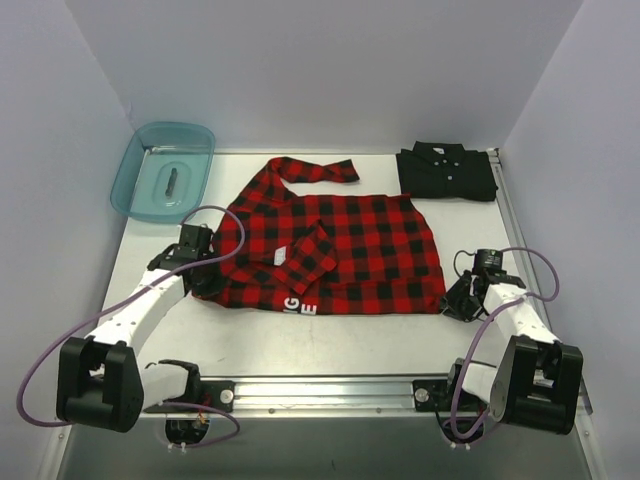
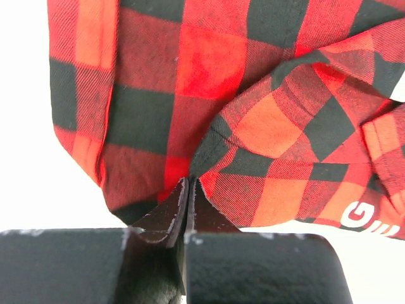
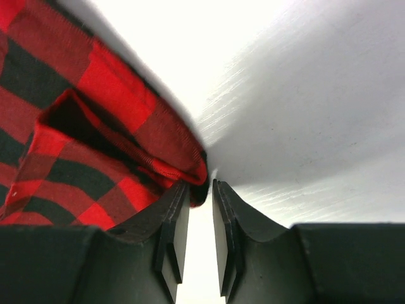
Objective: Fold and stack the long sleeve shirts
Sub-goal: Fold the shirt
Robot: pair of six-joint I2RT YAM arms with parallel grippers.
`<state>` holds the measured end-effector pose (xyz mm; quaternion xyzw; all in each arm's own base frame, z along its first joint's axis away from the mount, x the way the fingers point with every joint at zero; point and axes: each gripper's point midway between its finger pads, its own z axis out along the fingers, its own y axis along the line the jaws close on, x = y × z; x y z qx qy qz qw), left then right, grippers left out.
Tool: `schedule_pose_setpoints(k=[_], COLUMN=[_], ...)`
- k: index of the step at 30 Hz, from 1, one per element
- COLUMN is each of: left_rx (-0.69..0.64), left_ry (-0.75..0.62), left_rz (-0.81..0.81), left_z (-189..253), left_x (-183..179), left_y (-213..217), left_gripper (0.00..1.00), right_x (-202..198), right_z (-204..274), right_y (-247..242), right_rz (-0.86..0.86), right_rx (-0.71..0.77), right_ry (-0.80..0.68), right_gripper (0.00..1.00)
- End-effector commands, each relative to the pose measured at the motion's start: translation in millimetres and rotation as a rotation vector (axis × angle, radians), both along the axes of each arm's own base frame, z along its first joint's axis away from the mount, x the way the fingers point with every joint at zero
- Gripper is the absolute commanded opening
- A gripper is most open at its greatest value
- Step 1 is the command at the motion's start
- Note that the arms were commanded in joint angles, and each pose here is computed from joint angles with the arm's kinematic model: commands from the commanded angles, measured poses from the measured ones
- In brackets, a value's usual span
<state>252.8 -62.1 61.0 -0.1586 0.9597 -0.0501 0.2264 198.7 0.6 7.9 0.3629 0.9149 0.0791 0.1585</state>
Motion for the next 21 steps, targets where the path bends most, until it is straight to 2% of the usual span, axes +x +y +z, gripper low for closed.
schedule_pose_setpoints(k=[1, 7, 13, 21], left_rx=[-0.003, -0.021, -0.058, -0.035], left_ry=[-0.026, 0.035, 0.085, 0.166], left_rz=[0.054, 0.118, 0.12, 0.163], left_z=[5.2, -10.1, -18.5, -25.1], left_x=[-10.5, -29.2, -34.4, -45.4], left_y=[14.5, 28.7, 21.4, 25.9], left_gripper=[0.0, 0.0, 0.0, 0.0], right_x=[-10.2, -12.4, -3.8, -8.5], right_z=[-8.9, -13.5, 1.8, 9.3], right_y=[-7.0, -9.2, -6.6, -12.8], right_rz=[-0.034, -0.056, -0.02, -0.04], right_rx=[-0.021, -0.021, -0.024, -0.061], right_ry=[0.05, 0.071, -0.005, 0.001], right_gripper=[0.22, 0.19, 0.18, 0.17])
